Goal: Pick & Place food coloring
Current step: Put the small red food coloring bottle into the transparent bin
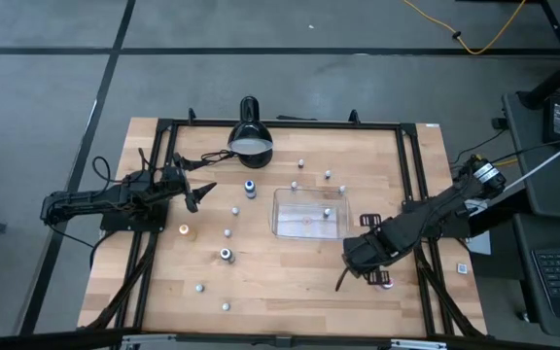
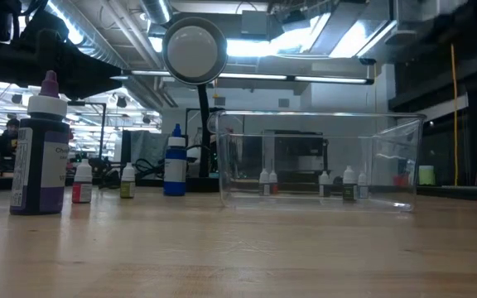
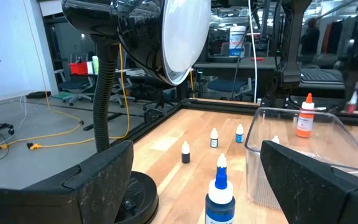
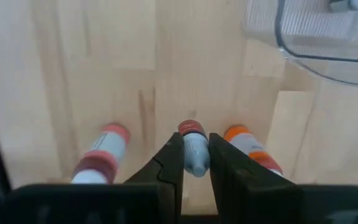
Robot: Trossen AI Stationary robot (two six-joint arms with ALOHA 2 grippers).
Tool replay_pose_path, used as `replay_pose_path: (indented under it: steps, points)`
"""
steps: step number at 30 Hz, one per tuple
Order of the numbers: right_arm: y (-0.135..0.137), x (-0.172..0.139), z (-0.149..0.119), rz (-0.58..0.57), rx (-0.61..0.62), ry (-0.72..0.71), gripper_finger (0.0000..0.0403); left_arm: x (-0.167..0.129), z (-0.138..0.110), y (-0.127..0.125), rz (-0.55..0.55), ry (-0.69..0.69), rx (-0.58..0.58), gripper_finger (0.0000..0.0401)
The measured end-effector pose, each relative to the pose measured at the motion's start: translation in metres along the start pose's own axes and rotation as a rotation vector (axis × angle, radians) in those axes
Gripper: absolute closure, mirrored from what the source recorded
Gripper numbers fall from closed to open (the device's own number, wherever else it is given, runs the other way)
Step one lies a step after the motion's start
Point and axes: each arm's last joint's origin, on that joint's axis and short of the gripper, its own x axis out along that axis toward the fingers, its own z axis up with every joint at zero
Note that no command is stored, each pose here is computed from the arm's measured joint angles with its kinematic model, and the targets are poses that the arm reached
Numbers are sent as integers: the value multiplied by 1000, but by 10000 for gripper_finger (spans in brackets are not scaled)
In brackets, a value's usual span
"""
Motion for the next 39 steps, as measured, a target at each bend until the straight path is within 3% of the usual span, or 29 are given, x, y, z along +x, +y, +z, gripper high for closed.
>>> replay_pose_path:
  steps: [7, 14, 19, 31, 39]
  points:
    - [1, -39, 9, 15, -23, -58, 344, 0, 0, 0, 0, 0, 0, 54]
    - [-17, -47, 35, -37, -48, -96, 344, 0, 0, 0, 0, 0, 0, 54]
    - [-43, -40, 53, -107, -42, -102, 344, 0, 0, 0, -1, 0, 0, 54]
    - [-114, -9, 95, -133, 48, -67, 344, 0, 0, 0, 0, 0, 0, 54]
    - [-130, 30, 127, -132, 114, -85, 343, 0, 0, 0, 0, 0, 0, 54]
